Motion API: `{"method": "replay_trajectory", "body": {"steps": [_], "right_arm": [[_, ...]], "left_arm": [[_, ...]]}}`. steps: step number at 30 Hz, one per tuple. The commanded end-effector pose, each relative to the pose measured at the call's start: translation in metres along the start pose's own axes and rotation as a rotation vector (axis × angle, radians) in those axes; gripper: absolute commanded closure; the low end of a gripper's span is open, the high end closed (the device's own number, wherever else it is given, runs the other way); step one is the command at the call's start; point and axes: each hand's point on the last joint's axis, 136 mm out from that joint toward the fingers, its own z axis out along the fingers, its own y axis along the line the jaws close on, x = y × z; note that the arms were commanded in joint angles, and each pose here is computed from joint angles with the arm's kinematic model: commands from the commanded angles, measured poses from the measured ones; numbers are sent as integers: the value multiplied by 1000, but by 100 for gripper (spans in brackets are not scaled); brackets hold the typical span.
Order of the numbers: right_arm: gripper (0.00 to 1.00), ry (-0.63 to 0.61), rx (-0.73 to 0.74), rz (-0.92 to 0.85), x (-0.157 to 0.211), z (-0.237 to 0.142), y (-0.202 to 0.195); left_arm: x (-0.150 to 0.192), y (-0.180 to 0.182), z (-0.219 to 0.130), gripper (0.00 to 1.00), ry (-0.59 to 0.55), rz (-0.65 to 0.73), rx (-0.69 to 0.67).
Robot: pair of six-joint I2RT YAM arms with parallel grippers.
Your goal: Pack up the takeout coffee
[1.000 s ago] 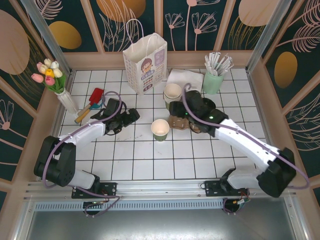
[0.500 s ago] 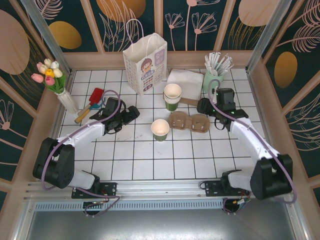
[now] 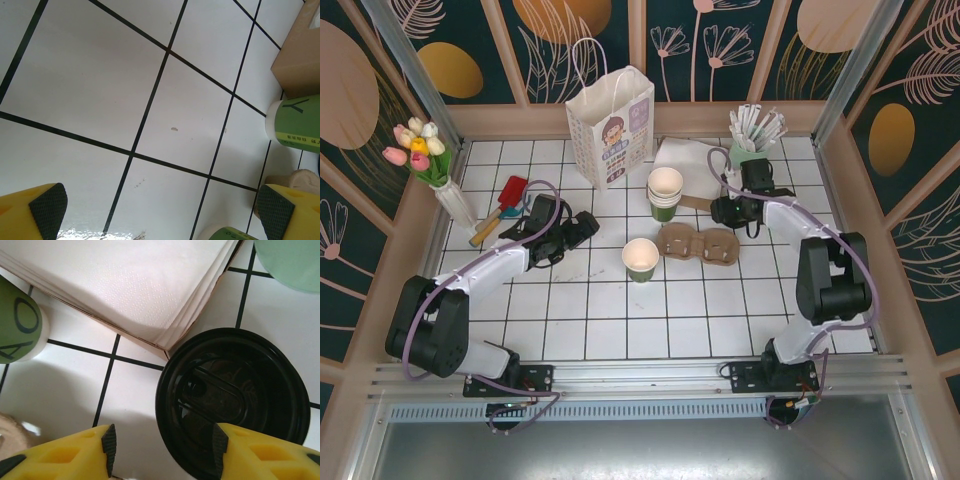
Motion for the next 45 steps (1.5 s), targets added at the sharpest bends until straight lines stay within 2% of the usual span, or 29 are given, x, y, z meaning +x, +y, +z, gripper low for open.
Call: {"method": "replay_trajectory", "body": {"steps": [1, 4, 11, 21, 28, 35, 45], "right_arm": [[48, 36, -5, -55, 0, 7, -2], [53, 55, -5, -73, 1, 13, -3], [58, 91, 12, -77, 5, 27, -7], [69, 73, 17, -90, -1, 30, -5], [75, 14, 22, -115, -11, 16, -1], [86, -46, 11, -143, -19, 2, 3], [89, -102, 2, -181, -27, -16, 8]], "left_arm": [[0, -3, -2, 1, 1, -11, 6], [0, -3, -2, 1, 3, -12, 5], [1, -1, 0, 1, 4, -13, -3], [0, 0, -1, 1, -1, -4, -6], [0, 1, -3, 1, -11, -4, -4], [-1, 0, -6, 1, -18, 2, -1], [-2, -2, -8, 1, -22, 21, 4]]}}
